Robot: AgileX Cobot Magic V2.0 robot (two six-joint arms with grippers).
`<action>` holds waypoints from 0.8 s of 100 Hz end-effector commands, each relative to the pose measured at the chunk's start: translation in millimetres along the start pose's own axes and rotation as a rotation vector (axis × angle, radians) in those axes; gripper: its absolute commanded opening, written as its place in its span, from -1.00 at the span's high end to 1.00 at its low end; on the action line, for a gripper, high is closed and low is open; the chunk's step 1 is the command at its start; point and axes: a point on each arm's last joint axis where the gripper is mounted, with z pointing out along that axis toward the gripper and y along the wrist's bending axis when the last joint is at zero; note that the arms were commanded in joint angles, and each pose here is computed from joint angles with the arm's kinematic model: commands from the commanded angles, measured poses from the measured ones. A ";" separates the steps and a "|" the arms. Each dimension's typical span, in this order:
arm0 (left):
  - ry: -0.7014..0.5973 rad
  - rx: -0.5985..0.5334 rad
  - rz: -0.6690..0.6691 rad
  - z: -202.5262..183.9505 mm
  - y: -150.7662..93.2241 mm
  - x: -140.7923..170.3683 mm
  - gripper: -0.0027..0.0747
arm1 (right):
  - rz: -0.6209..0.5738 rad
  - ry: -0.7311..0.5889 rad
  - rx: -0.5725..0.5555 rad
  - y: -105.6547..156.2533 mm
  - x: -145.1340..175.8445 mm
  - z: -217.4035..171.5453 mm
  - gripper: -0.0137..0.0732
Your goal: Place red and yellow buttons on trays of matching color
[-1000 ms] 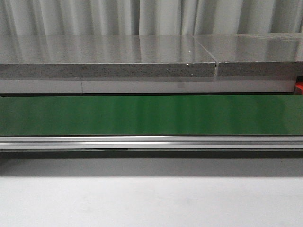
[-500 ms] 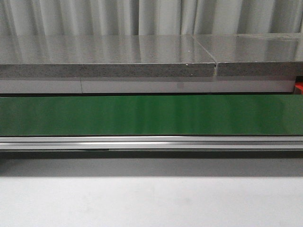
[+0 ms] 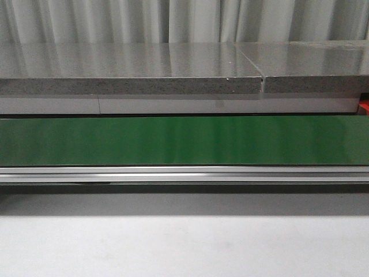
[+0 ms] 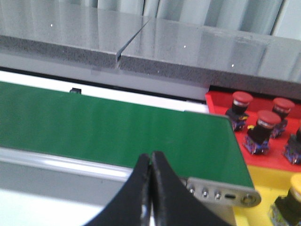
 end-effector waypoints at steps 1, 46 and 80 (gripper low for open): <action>-0.089 0.002 -0.012 -1.8 -0.7 -14.4 0.98 | -0.004 -0.118 0.006 -0.4 -10.1 -2.0 0.84; -0.089 0.002 -0.012 -1.8 -0.7 -14.4 0.98 | -0.003 -0.132 0.006 -0.4 -11.3 -2.2 0.84; -0.089 0.002 -0.012 -1.8 -0.7 -14.4 0.98 | -0.003 -0.132 0.006 -0.4 -11.3 -2.2 0.84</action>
